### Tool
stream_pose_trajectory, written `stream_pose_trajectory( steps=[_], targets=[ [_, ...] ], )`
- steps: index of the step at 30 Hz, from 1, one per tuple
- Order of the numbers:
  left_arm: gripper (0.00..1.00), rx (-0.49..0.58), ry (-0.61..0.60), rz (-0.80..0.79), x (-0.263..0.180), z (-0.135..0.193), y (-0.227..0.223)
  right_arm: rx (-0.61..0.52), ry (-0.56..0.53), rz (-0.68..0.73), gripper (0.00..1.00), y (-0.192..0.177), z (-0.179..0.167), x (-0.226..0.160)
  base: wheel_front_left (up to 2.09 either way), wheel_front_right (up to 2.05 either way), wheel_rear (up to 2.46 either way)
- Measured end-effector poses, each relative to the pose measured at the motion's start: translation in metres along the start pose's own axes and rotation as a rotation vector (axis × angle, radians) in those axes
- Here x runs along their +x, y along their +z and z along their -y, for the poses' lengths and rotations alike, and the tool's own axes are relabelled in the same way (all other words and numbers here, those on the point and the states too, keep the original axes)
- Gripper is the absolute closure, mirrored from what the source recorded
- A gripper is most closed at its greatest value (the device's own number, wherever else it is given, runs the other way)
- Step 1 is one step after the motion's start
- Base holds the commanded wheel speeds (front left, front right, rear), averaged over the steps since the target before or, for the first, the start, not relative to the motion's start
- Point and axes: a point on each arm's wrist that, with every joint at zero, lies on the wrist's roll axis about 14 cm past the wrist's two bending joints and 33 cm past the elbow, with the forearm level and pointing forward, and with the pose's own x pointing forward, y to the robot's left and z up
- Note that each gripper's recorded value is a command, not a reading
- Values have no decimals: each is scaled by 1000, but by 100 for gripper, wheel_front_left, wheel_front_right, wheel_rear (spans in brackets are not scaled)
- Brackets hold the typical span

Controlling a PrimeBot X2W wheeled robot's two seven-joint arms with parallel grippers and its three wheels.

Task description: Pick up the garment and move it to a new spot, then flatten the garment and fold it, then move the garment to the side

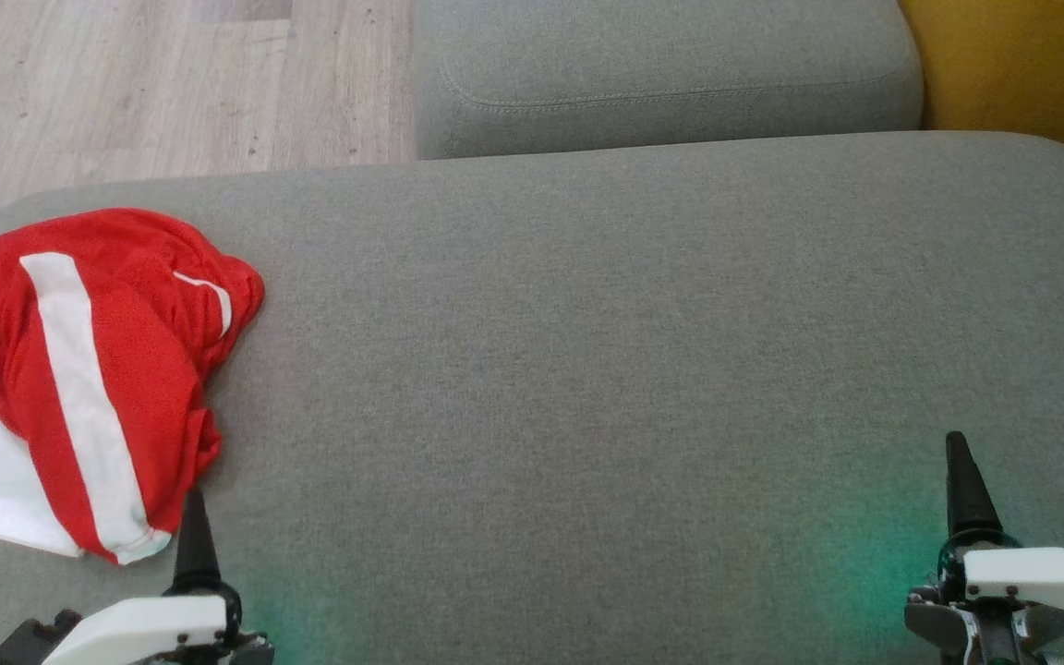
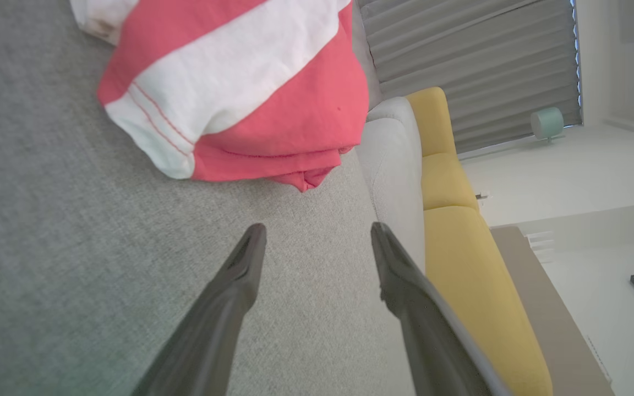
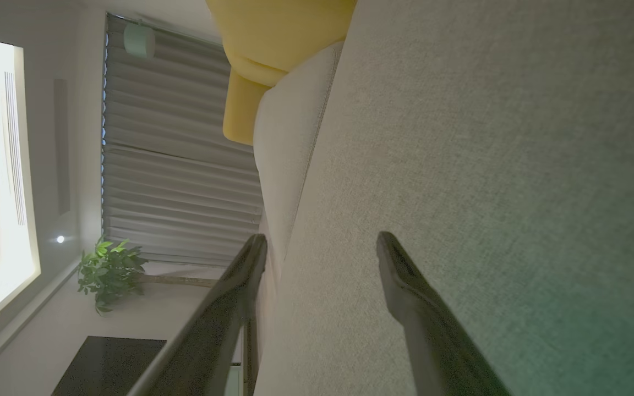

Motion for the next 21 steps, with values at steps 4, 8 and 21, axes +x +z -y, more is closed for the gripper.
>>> stream_pose_trajectory(
  steps=[4,8,21],
  targets=[
    [0,71,-4,-4,0,3,-2,-64,6,-4,0,-2,-2,0,0,0,0],
    [0,134,-3,-4,0,4,-4,-120,19,-4,0,-2,-6,1,0,0,0],
    [0,317,-22,9,-1,11,-5,-262,43,11,0,-3,-14,1,0,0,0]
  ],
)
